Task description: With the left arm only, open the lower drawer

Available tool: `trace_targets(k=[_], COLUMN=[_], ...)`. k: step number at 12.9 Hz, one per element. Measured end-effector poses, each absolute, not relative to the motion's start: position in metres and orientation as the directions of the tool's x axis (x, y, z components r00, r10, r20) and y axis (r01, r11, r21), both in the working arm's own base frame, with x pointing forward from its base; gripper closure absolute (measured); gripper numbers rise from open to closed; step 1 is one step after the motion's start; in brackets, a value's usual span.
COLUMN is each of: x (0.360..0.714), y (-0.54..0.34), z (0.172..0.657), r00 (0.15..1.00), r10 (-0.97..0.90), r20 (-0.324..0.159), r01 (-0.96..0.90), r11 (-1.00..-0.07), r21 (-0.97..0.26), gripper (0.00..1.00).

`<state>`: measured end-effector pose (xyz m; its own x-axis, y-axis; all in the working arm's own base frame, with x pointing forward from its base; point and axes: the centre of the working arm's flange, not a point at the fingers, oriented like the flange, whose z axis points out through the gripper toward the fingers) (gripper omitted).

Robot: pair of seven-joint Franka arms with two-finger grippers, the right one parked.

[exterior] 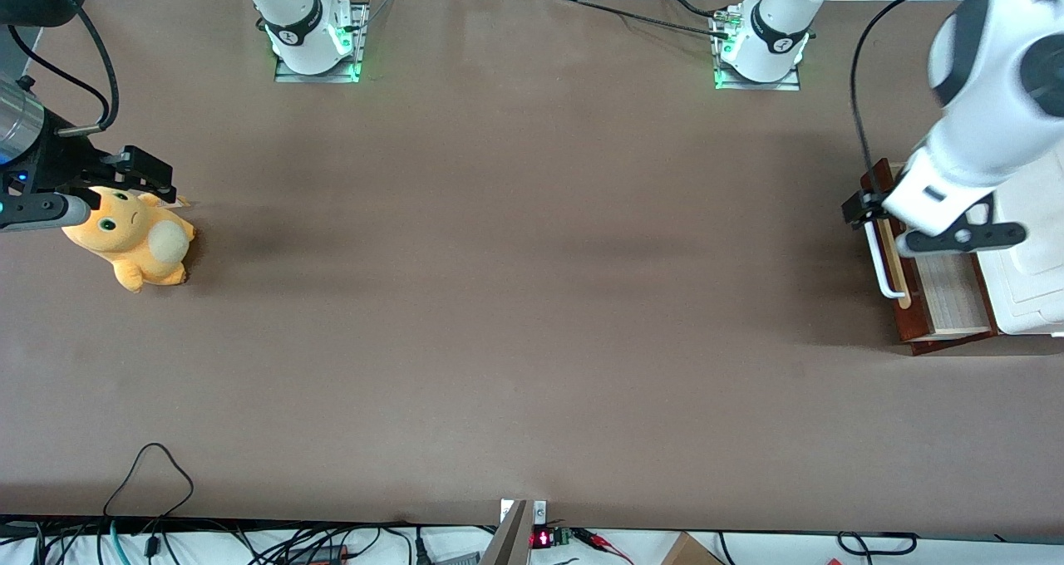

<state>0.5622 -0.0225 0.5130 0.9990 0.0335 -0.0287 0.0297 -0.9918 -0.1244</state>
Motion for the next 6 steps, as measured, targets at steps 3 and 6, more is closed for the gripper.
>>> trace_targets(k=[3,6], x=[0.5568,0.5561], y=[-0.0205,-0.0195], z=[0.5256,0.5252], r00=[1.0,0.999], r10=[0.02,0.034], r20=[-0.017,-0.026], r01=[0.019,0.033], r11=[-0.999,-0.999], r21=[-0.05,-0.018], gripper=[0.0,0.0])
